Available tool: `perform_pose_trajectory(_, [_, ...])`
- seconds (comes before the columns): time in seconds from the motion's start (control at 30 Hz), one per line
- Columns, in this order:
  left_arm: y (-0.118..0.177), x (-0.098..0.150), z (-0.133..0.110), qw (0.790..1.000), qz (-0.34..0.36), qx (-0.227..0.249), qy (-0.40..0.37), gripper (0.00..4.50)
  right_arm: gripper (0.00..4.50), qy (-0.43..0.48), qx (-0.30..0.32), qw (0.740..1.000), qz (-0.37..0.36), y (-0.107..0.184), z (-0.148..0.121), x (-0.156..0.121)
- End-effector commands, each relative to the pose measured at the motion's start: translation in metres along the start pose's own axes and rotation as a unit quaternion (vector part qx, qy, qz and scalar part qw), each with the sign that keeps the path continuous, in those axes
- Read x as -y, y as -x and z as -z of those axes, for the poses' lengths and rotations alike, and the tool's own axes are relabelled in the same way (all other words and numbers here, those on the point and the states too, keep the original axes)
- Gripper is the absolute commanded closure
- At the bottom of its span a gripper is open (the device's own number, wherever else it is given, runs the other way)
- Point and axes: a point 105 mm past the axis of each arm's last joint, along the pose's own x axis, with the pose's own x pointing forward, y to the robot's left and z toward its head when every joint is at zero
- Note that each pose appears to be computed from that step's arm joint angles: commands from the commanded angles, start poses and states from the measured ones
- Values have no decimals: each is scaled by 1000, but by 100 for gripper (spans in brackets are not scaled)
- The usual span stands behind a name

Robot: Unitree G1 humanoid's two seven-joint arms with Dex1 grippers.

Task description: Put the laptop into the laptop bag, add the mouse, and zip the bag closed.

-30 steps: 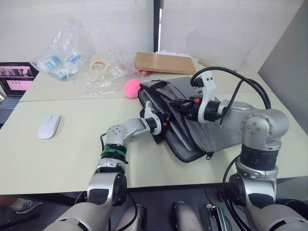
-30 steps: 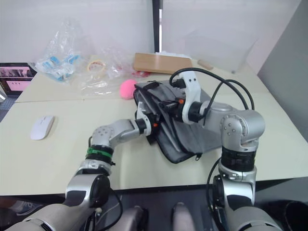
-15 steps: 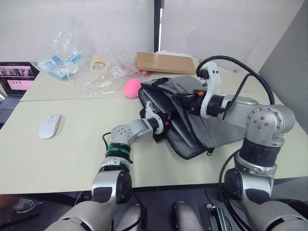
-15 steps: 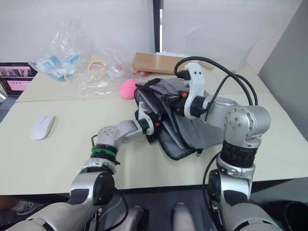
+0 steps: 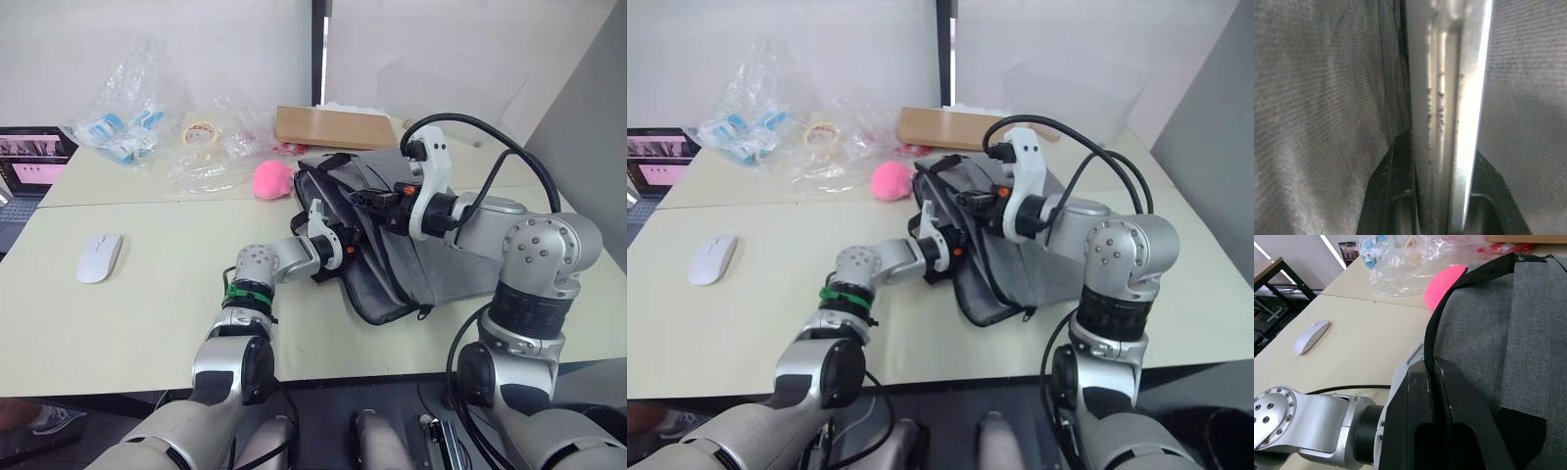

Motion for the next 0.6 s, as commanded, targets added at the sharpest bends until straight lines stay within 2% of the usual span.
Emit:
perform_pose_trajectory(0.03, [-3,39,-1,997,68,-9,-37,224,450,19,26,999,-25,3,-13,-12])
perform_pose_trajectory(0.07, [0,36,-2,997,60,-7,-39,192,450,19,26,999,-23,3,-13,-11])
perform_pose_trajectory(0.3, [20,31,-6,997,54,-3,-54,192,450,21,25,999,-16,4,-11,-7])
perform_pose_trajectory(0.5, [35,27,-13,997,51,18,-55,192,450,22,25,999,-16,3,-12,-6])
perform_pose_trajectory(0.6, [36,26,-11,997,48,21,-57,280,450,23,24,999,-18,2,-12,-6])
